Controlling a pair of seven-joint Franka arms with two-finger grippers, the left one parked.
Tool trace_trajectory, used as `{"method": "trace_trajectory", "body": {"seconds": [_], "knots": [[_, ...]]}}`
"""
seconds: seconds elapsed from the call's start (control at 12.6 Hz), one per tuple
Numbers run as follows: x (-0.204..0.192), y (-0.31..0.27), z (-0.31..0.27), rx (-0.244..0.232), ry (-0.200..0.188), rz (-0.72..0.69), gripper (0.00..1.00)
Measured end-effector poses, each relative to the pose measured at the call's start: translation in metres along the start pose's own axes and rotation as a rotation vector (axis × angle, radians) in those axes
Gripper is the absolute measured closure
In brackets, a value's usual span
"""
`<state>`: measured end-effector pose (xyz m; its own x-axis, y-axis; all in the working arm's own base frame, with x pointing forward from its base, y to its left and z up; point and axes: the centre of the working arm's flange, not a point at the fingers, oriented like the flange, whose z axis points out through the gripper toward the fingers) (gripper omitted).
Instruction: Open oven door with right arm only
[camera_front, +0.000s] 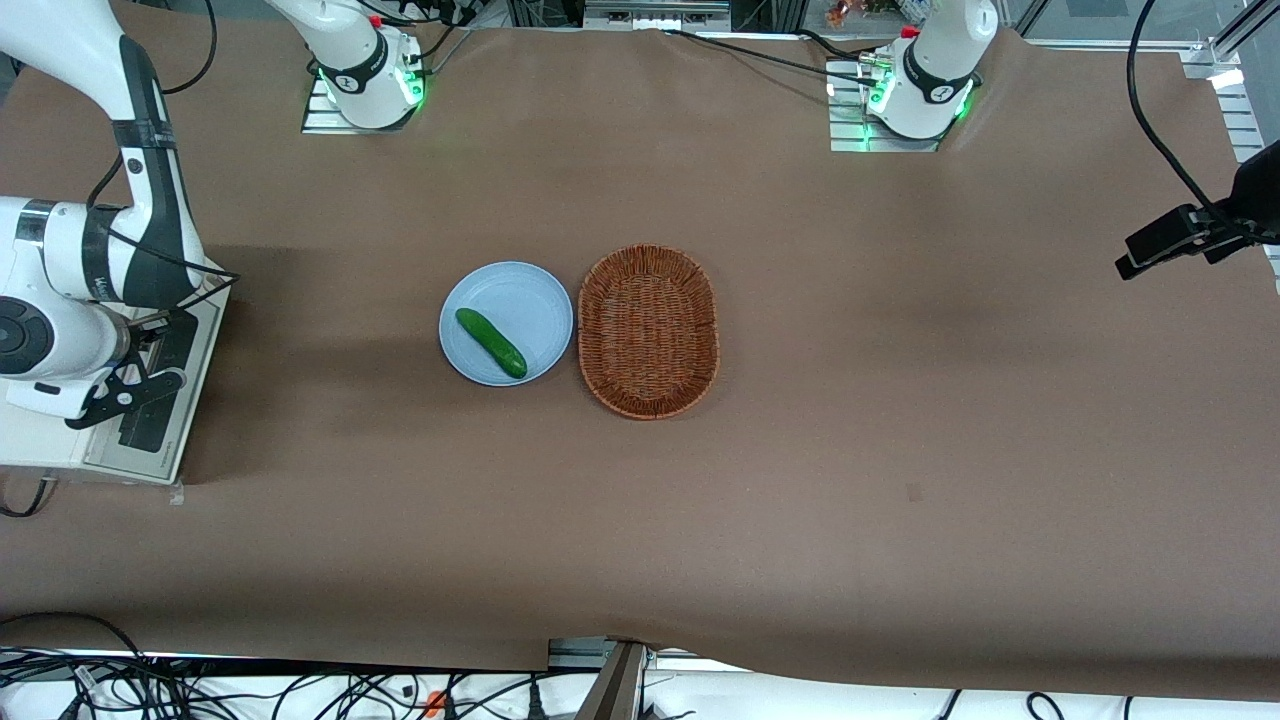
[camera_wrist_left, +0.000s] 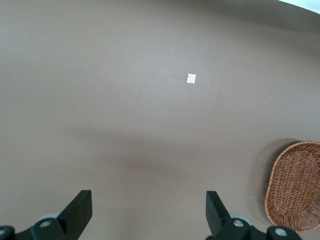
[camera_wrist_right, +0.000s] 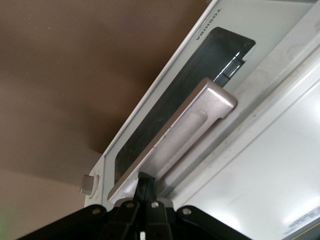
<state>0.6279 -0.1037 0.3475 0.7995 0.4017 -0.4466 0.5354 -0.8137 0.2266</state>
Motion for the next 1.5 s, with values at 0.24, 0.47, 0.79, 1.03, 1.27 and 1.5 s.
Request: {"method": "trace_trajectory", "body": {"seconds": [0.24,0.47,0.79,1.03,1.27,1.5], "knots": [[0.004,-0.006,-0.003,0.022,0.018,0.006,0.99],[0.012,-0.014,-0.006,0.033,0.033,0.012,0.99],[0.027,-0.031,-0.006,0.079,0.071,0.010,0.99],[0.042,-0.045,-0.001,0.127,0.102,0.017,0.99],[0.061,-0.061,0.011,0.179,0.132,0.026,0.99],[0.081,-0.074,0.031,0.225,0.154,0.033,0.99]]}}
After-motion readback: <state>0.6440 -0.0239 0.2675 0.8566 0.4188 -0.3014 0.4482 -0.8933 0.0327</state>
